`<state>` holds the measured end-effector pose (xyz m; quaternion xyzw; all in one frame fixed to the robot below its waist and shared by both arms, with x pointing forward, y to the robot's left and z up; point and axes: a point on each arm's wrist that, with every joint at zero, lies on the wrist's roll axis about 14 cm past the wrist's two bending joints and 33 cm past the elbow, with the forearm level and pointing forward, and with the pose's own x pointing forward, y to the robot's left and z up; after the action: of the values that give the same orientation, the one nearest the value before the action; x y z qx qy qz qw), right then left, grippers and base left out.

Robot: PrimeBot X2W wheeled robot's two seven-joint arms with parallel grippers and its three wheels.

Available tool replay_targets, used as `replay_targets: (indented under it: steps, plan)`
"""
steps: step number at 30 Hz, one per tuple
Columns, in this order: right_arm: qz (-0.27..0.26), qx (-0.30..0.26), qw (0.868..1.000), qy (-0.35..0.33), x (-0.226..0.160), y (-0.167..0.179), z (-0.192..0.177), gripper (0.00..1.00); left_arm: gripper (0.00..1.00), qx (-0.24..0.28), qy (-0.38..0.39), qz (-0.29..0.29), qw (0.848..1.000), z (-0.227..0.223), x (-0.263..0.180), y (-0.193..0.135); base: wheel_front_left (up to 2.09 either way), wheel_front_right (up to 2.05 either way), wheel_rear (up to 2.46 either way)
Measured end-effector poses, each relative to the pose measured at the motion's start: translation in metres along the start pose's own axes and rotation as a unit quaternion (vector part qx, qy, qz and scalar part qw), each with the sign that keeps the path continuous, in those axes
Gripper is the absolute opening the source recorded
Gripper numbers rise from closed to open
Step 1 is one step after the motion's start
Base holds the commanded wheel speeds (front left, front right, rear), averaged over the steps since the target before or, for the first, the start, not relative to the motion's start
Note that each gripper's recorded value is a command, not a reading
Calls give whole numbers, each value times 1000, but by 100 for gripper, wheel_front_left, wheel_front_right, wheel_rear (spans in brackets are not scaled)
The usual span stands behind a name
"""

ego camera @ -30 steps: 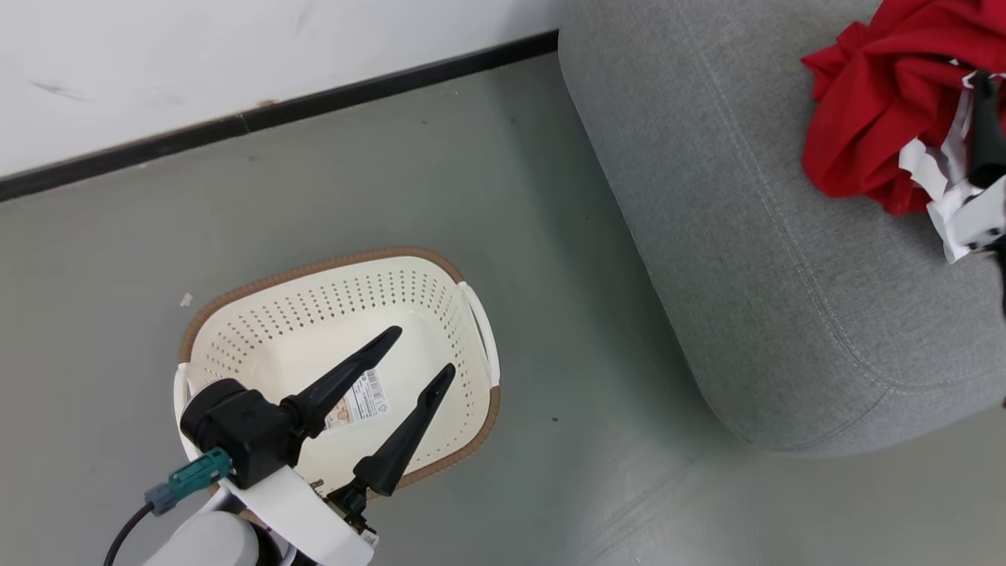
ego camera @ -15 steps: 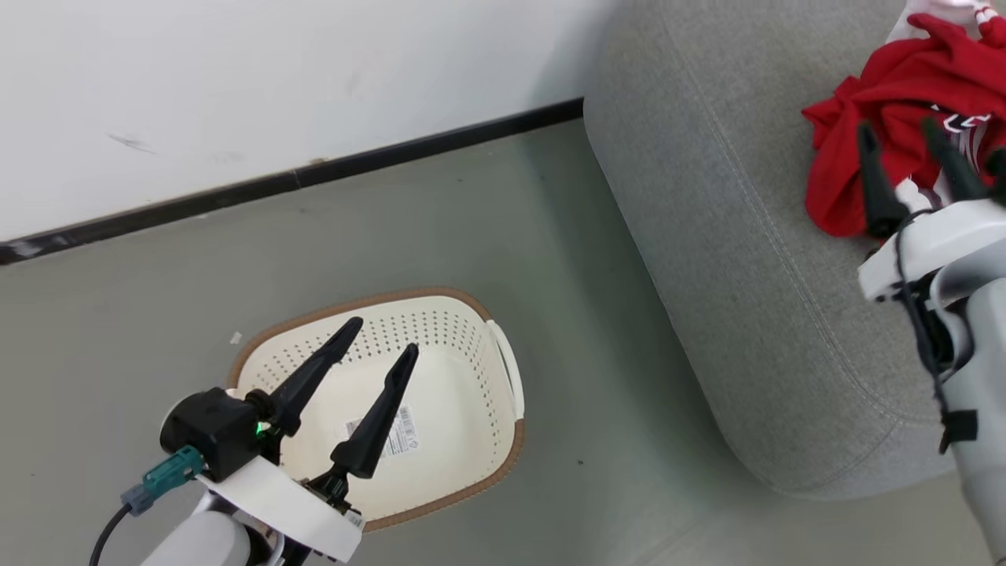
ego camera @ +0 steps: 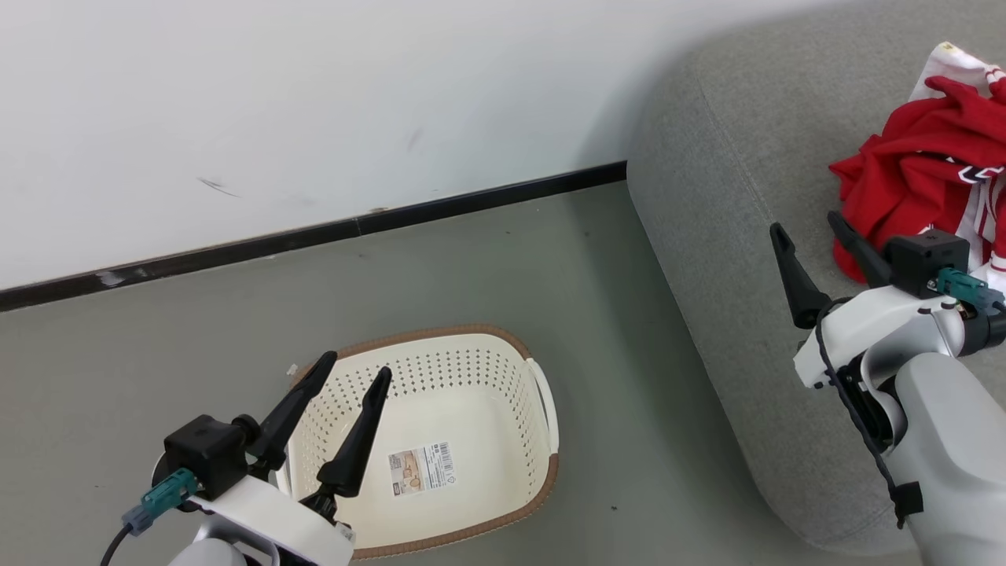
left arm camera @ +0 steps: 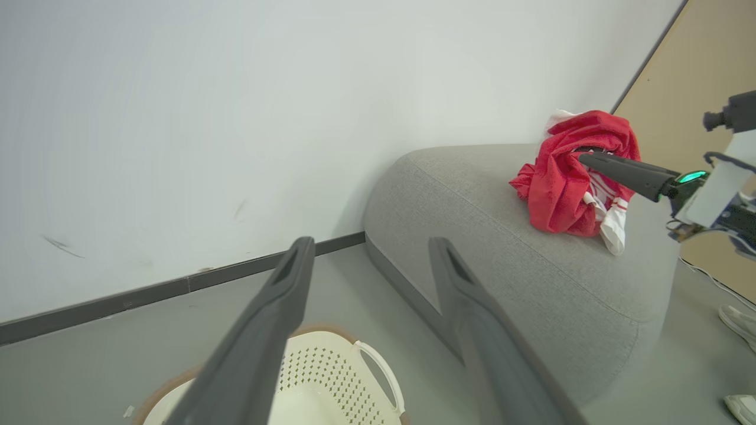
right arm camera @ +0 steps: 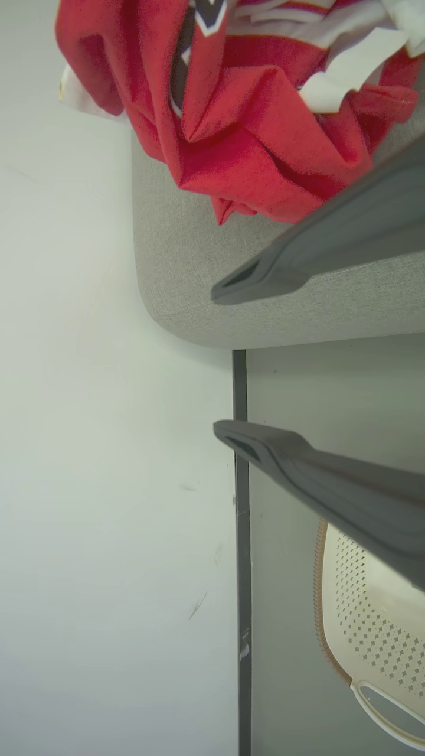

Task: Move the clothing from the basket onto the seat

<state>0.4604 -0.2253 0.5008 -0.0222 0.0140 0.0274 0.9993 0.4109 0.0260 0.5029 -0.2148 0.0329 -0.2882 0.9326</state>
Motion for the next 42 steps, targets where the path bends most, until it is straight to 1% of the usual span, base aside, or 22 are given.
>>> replay_targets:
  steps: [7, 14, 25, 35, 42]
  plan:
    - [28, 1, 1000, -11, -1, 21, 7, 100, 100, 14, -23, 52, 998, 16, -15, 20, 0, 0, 0]
    - [50, 9, 999, -12, -3, 39, 6, 100, 100, 28, -28, 77, 996, 22, -30, 30, 0, 0, 0]
    - [84, 22, 996, -7, -4, 68, 2, 100, 100, 30, -55, 138, 988, 38, -55, 54, 0, 0, 0]
    - [114, 40, 993, -8, -9, 99, 1, 100, 100, 37, -75, 167, 982, 50, -73, 63, 0, 0, 0]
    - [127, 50, 991, -10, -13, 111, 2, 100, 100, 36, -93, 189, 977, 59, -85, 70, 0, 0, 0]
